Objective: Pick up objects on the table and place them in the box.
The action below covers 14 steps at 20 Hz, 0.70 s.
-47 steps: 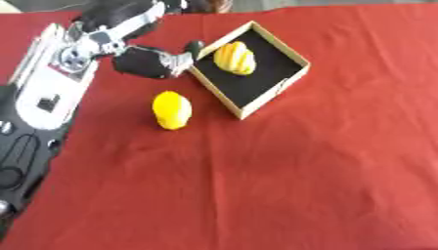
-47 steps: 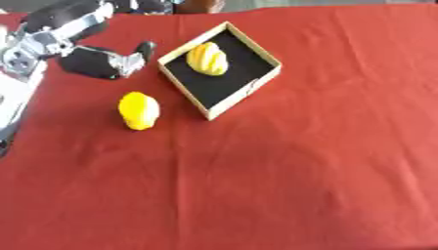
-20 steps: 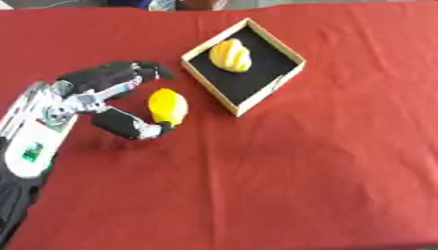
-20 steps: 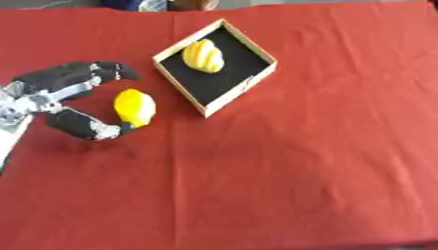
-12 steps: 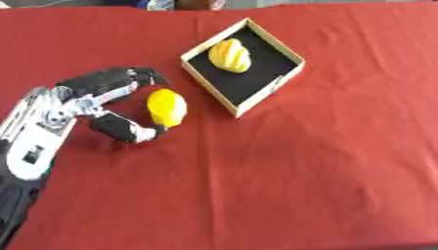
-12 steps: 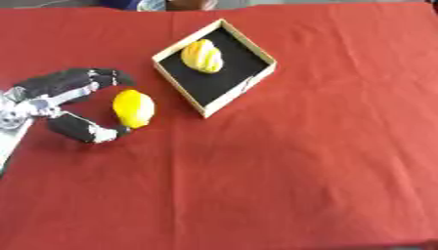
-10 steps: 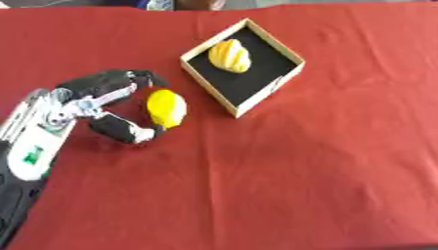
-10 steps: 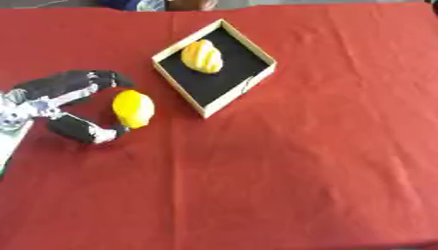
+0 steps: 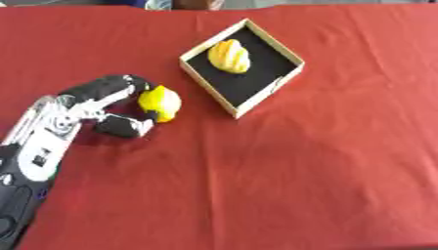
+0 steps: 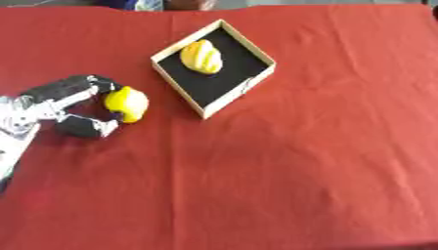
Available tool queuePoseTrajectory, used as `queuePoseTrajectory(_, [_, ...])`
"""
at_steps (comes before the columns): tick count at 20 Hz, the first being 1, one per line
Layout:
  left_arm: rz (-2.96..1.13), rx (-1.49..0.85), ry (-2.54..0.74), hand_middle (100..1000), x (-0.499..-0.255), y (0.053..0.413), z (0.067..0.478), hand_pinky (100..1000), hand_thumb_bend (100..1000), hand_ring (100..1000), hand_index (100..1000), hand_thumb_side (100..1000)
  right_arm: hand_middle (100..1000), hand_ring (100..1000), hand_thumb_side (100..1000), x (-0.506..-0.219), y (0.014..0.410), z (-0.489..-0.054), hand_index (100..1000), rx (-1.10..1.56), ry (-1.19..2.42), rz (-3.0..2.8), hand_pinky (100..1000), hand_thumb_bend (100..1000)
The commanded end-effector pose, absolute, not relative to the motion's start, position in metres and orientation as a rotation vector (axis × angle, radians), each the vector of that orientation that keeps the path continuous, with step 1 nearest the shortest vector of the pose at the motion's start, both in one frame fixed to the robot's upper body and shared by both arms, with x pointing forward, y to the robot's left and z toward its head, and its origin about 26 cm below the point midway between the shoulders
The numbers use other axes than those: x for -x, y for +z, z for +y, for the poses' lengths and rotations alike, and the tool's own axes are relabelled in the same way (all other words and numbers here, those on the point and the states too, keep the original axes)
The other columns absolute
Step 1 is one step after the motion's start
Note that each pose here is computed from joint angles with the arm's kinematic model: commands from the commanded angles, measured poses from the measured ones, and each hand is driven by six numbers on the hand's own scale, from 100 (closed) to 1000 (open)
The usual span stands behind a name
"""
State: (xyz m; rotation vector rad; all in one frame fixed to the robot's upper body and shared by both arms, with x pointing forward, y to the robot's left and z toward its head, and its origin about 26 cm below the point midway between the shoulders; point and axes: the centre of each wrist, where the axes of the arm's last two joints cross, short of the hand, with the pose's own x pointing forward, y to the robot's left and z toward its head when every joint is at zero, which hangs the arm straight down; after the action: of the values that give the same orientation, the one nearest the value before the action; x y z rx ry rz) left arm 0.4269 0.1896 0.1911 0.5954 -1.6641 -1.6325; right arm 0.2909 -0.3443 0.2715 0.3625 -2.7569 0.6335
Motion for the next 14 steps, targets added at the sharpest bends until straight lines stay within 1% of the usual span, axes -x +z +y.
queuePoseTrajectory(1, [-1.786,-0.659,-1.555,603,-0.425,0.211,0.19,750,100,671,670,328,617,858,501,-0.287,0.28,-0.345,774,-0.343,0.665,-2.771,927,100])
queuePoseTrajectory(2, [-1.819,-0.674,-1.54,593,-0.423,0.215,0.189,738,100,660,661,287,617,858,501,-0.287,0.28,-0.345,774,-0.343,0.664,-2.77,928,100])
queuePoseTrajectory(4, [-1.893,-0.718,-1.524,585,-0.418,0.226,0.187,732,100,652,655,249,617,858,501,-0.287,0.279,-0.345,773,-0.341,0.662,-2.767,928,100])
queuePoseTrajectory(7, [-2.003,-0.771,-1.51,583,-0.41,0.248,0.184,725,100,645,655,240,616,857,502,-0.287,0.279,-0.345,773,-0.337,0.658,-2.767,928,100])
queuePoseTrajectory(10, [-2.106,-0.802,-1.491,581,-0.401,0.274,0.178,720,100,637,655,197,616,853,503,-0.286,0.281,-0.346,774,-0.333,0.651,-2.777,925,100])
queuePoseTrajectory(14, [-2.216,-0.819,-1.485,581,-0.397,0.305,0.162,720,100,630,656,170,617,852,504,-0.287,0.284,-0.343,774,-0.35,0.646,-2.792,925,100])
